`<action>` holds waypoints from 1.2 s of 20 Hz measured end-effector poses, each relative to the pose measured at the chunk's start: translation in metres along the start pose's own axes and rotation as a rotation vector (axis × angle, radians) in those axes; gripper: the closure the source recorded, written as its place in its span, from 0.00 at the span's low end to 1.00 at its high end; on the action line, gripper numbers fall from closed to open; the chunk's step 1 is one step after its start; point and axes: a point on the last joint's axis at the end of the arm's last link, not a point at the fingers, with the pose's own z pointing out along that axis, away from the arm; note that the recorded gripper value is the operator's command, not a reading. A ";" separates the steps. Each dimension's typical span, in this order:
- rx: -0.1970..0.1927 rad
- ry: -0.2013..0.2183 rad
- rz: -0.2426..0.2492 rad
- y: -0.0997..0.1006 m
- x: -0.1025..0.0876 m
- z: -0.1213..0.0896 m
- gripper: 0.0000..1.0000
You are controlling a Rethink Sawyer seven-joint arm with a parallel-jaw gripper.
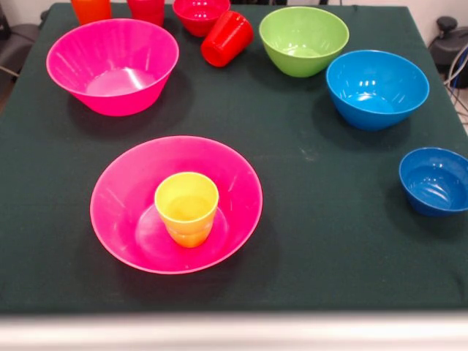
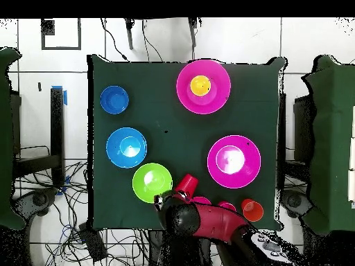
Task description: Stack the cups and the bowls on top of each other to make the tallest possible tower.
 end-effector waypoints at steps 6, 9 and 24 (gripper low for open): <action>0.006 0.008 -0.004 0.015 -0.002 0.003 0.00; 0.012 0.005 -0.023 0.027 -0.008 0.006 0.00; 0.041 -0.059 -0.033 0.006 -0.073 0.024 0.00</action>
